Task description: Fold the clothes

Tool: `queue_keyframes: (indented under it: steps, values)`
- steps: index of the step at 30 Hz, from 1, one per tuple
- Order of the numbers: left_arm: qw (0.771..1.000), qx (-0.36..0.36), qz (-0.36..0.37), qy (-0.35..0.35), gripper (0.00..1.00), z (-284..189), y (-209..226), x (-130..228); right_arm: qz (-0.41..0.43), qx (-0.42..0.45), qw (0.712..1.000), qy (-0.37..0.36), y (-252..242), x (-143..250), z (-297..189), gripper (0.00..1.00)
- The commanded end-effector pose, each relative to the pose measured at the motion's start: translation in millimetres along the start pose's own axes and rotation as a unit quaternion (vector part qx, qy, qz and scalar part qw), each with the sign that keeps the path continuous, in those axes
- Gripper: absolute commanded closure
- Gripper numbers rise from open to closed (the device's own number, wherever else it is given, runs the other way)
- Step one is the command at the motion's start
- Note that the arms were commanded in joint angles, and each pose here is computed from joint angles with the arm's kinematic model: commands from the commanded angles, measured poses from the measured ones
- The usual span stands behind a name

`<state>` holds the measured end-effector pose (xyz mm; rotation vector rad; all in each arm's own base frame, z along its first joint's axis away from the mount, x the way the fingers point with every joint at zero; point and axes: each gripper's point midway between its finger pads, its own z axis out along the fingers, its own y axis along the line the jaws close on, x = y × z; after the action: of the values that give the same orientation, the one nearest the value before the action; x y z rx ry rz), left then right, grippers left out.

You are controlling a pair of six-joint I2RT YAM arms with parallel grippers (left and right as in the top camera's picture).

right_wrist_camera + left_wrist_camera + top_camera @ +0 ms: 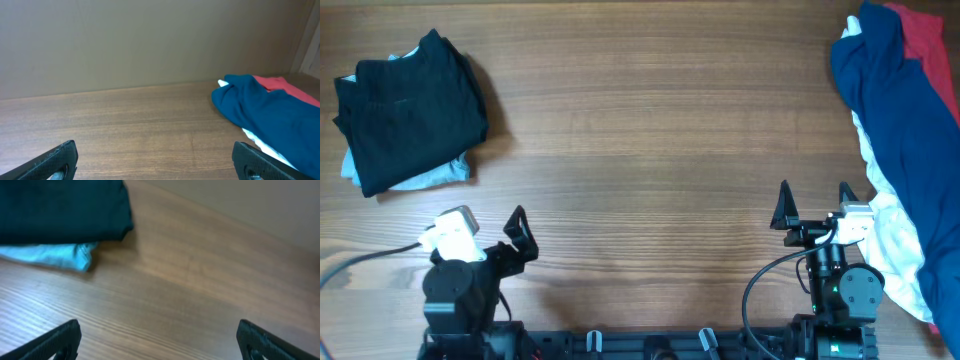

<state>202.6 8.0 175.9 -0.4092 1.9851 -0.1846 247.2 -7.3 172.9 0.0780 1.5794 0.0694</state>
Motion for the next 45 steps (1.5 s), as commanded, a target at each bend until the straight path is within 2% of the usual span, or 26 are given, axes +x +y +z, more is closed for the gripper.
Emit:
queue_keyframes:
  steps: [1, 9, 15, 18, 21, 24, 45]
  values:
    - [0.999, 0.026, -0.008, -0.035, 0.0, 13.2, -1.3, 8.3, 0.009, 0.002, 1.0, -0.006, -0.4, -2.7, -0.6, 0.0]
    - [0.986, 0.072, -0.013, -0.148, 0.0, 28.8, -10.2, -11.4, 0.009, 0.002, 1.0, -0.006, -0.4, -2.7, -0.6, 0.0]
    - [0.963, 0.116, 0.062, -0.236, 0.0, 29.4, -27.4, -27.8, 0.009, 0.002, 1.0, -0.006, -0.4, -2.7, -0.6, 0.0]
    - [0.963, 0.122, 0.084, -0.224, 0.0, 32.8, -30.1, -20.1, 0.009, 0.002, 1.0, -0.006, -0.4, -2.7, -0.6, 0.0]
    - [0.977, 0.113, 0.077, -0.162, 0.0, 45.8, -22.4, 7.1, 0.009, 0.002, 1.0, -0.006, -0.4, -2.7, -0.6, 0.0]
    - [0.979, 0.127, 0.03, -0.156, 0.0, 45.2, -24.8, 7.1, 0.009, 0.002, 1.0, -0.006, -0.4, -2.7, -0.6, 0.0]
    - [0.979, 0.126, 0.028, -0.156, 0.0, 45.3, -24.3, 6.9, 0.009, 0.002, 1.0, -0.006, -0.4, -2.7, -0.6, 0.0]
